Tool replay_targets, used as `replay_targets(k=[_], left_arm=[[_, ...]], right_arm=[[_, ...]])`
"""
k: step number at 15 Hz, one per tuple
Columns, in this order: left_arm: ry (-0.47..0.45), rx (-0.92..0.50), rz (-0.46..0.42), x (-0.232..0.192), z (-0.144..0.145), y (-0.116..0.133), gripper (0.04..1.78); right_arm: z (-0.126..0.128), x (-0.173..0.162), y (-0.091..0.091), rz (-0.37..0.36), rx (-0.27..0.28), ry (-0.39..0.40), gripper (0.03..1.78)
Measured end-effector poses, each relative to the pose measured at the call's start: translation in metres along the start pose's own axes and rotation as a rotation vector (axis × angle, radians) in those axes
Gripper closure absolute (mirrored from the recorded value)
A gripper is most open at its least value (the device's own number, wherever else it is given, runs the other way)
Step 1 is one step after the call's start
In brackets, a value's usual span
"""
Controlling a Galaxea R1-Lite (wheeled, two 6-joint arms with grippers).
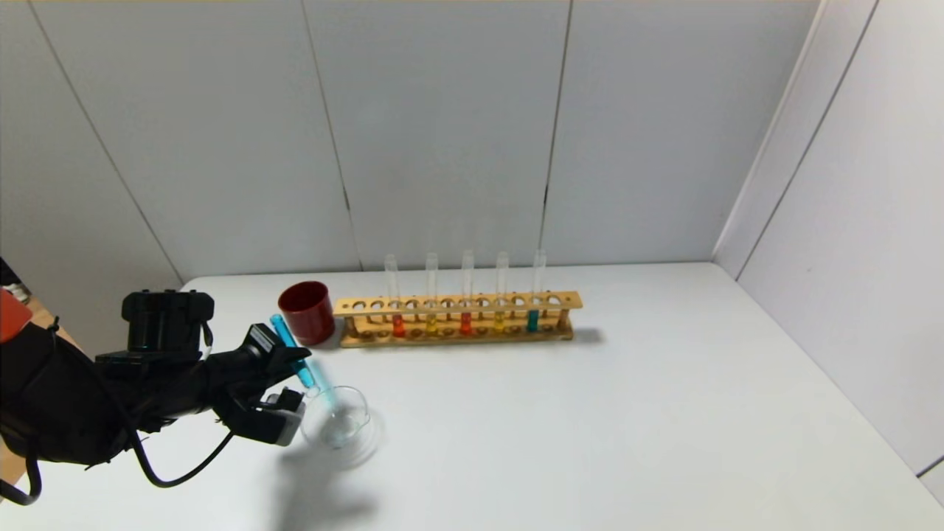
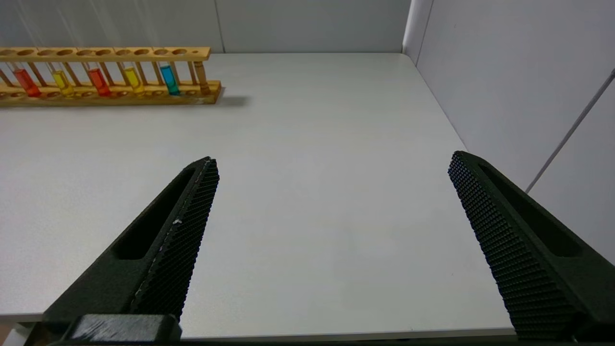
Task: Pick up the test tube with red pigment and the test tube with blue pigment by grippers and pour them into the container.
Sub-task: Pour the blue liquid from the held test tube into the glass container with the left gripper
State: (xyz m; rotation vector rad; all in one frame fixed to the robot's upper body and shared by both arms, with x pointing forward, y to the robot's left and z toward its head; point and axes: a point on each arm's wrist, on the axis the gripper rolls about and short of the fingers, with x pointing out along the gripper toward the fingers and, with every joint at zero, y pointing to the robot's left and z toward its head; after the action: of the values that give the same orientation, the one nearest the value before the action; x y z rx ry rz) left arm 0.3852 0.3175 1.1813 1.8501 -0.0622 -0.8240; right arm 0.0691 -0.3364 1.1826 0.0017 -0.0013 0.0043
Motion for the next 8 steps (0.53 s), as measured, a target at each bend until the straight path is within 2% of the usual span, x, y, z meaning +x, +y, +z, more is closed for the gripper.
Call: replay_targets(k=[8], left_arm=[[0.019,0.046,-0.007,0.0093,-0.0023,0.0027,1.5]], right_arm=[[0.0,0.0,0.0,0.0,0.0,0.0,0.06]])
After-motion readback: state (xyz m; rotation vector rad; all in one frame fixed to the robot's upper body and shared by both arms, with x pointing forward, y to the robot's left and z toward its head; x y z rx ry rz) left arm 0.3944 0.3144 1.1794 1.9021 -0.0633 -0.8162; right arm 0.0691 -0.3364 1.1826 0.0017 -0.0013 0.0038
